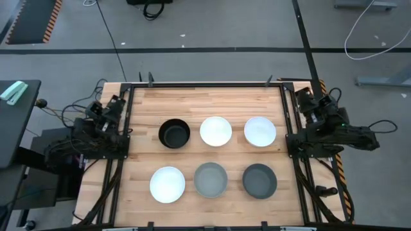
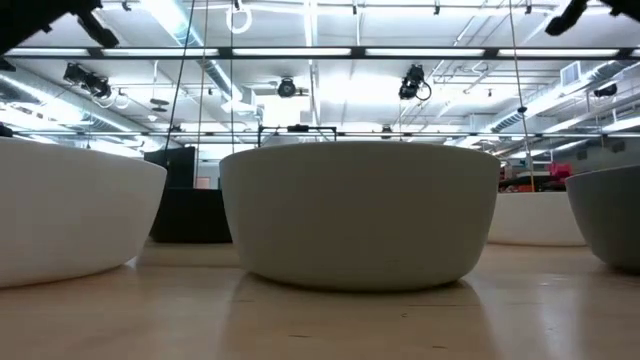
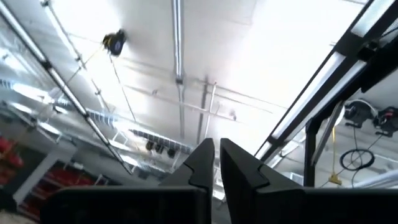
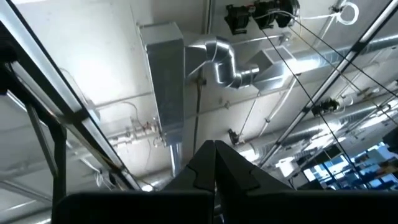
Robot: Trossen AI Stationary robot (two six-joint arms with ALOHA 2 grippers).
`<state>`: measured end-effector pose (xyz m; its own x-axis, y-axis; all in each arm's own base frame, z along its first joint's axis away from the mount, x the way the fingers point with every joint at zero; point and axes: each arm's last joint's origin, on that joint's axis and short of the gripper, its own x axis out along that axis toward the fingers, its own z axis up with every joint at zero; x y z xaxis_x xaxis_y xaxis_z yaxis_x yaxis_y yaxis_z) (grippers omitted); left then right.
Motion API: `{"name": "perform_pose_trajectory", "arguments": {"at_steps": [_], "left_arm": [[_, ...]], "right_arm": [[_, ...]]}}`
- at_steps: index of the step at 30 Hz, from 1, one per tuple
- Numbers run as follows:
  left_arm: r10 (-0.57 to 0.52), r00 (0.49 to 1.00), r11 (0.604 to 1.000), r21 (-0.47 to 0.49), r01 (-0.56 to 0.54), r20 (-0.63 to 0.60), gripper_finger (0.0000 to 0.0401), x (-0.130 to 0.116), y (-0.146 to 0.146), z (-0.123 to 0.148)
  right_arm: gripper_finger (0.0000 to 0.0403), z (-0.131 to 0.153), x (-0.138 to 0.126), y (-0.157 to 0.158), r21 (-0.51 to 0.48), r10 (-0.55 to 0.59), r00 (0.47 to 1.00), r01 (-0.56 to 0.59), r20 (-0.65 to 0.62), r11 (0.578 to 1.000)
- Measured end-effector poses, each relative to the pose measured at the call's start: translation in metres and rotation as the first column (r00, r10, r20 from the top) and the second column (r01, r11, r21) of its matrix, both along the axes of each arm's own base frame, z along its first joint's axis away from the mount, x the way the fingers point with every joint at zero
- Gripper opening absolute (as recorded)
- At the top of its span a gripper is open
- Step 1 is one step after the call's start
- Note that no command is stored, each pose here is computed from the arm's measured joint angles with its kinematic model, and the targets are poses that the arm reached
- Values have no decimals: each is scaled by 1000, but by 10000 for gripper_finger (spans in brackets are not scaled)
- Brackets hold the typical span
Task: Nest bowls inside each other
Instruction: Stack the top right white bowl on top of the top white bowl
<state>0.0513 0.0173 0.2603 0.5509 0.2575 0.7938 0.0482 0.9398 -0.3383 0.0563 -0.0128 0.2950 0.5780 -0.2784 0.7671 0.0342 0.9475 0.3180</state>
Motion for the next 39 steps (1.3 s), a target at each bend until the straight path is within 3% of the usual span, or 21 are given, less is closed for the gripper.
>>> {"name": "perform_pose_trajectory", "arguments": {"at_steps": [6,9,13,17,21,25,28,33,39], "left_arm": [[48,998,999,27,-47,-43,29,-3,-1,23],[55,984,998,7,-55,-172,34,6,2,37],[76,933,997,2,-80,-351,38,19,5,61],[87,855,995,4,-99,-512,36,28,8,91],[49,715,994,-37,-104,-698,31,36,10,113],[-12,549,989,-92,-118,-836,28,45,13,129],[-59,402,983,-124,-138,-914,31,53,15,133],[-118,193,974,-151,-169,-974,36,67,19,129],[-170,5,966,-167,-198,-986,26,84,24,106]], "right_arm": [[12,30,2,0,-2,-5,999,5,-51,1000],[12,46,12,-1,20,0,975,5,-224,1000],[12,71,24,-3,72,27,868,10,-495,997],[12,104,27,-3,176,105,745,17,-659,984],[12,135,24,-3,271,181,607,58,-774,961],[12,148,24,-4,334,239,411,178,-880,926],[12,147,25,-6,398,325,258,320,-910,860],[12,130,34,-6,394,460,-16,491,-888,777],[12,108,61,-7,409,547,-154,508,-823,758]]}}
